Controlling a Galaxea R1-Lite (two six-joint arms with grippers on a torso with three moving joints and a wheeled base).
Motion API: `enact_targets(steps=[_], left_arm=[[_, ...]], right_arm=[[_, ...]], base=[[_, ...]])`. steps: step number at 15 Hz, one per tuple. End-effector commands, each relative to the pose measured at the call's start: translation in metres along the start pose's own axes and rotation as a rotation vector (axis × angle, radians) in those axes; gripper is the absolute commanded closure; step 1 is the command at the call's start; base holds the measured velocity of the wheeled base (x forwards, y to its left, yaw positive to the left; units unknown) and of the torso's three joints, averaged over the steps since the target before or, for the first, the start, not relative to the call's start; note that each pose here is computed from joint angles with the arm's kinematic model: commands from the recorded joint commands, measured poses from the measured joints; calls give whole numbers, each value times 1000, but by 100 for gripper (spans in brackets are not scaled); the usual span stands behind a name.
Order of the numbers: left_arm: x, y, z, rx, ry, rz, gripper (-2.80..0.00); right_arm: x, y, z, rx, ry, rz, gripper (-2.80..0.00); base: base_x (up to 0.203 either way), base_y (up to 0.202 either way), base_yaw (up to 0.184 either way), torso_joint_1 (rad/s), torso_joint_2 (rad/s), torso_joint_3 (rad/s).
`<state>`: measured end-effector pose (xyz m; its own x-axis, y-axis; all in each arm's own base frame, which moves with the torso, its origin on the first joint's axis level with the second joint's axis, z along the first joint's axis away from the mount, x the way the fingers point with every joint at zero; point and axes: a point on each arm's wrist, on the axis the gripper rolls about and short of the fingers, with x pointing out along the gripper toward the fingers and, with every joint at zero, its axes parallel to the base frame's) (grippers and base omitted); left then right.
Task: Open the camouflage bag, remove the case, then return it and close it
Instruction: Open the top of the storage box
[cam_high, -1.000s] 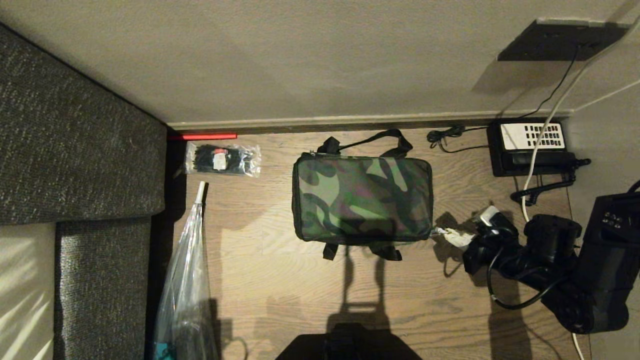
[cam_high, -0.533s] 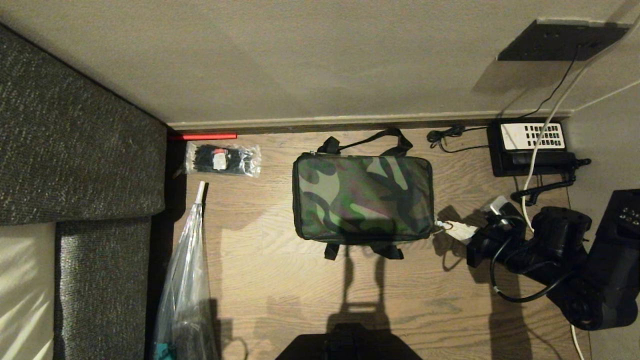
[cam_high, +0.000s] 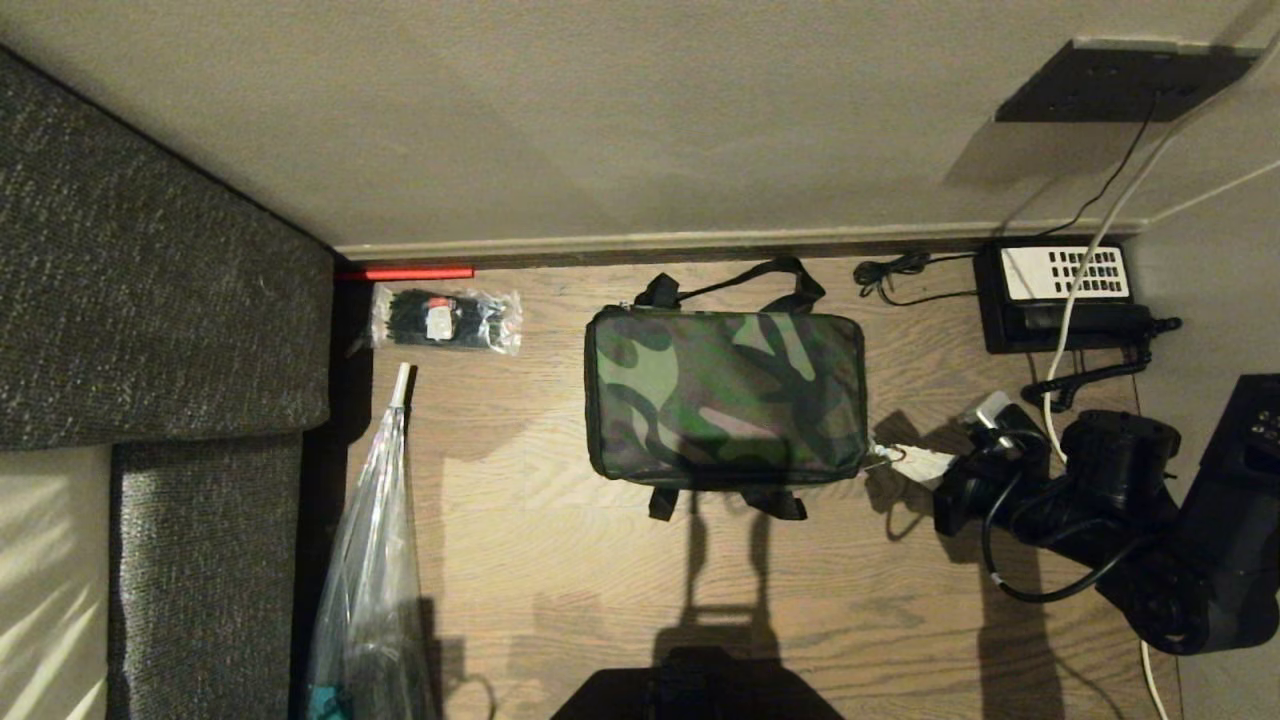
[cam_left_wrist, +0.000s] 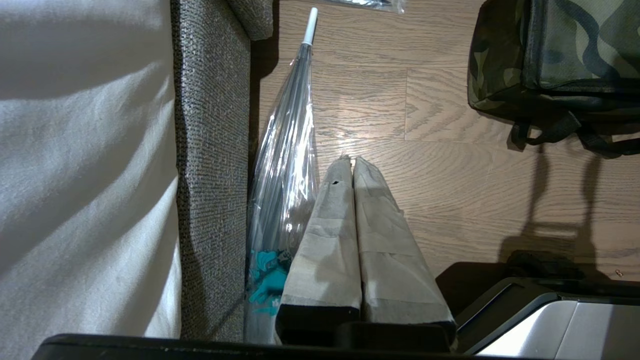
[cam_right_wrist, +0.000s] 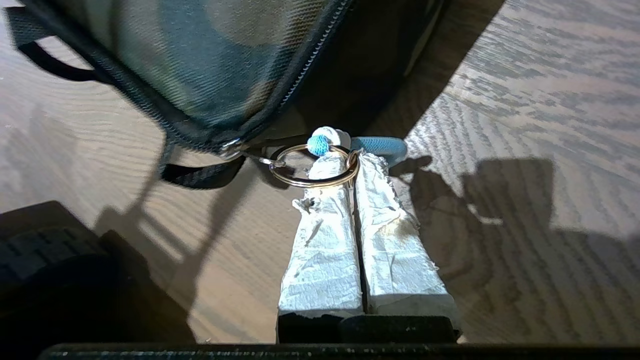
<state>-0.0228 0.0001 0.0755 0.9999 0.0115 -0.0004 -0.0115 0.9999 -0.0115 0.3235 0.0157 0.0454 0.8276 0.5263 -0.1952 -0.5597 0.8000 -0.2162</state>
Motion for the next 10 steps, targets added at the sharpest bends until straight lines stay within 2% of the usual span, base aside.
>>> enact_targets(steps=[1, 3, 10], left_arm=[[0, 0, -1, -1, 2, 2, 0], [0, 0, -1, -1, 3, 1, 0], [0, 0, -1, -1, 1, 2, 0]], right_arm=[[5, -2, -4, -12, -8, -1, 0], [7, -10, 0, -37, -44, -27, 0], [12, -21, 2, -62, -79, -61, 0]], base=[[0, 0, 0, 0, 0, 0], [0, 0, 0, 0, 0, 0], [0, 0, 0, 0, 0, 0]])
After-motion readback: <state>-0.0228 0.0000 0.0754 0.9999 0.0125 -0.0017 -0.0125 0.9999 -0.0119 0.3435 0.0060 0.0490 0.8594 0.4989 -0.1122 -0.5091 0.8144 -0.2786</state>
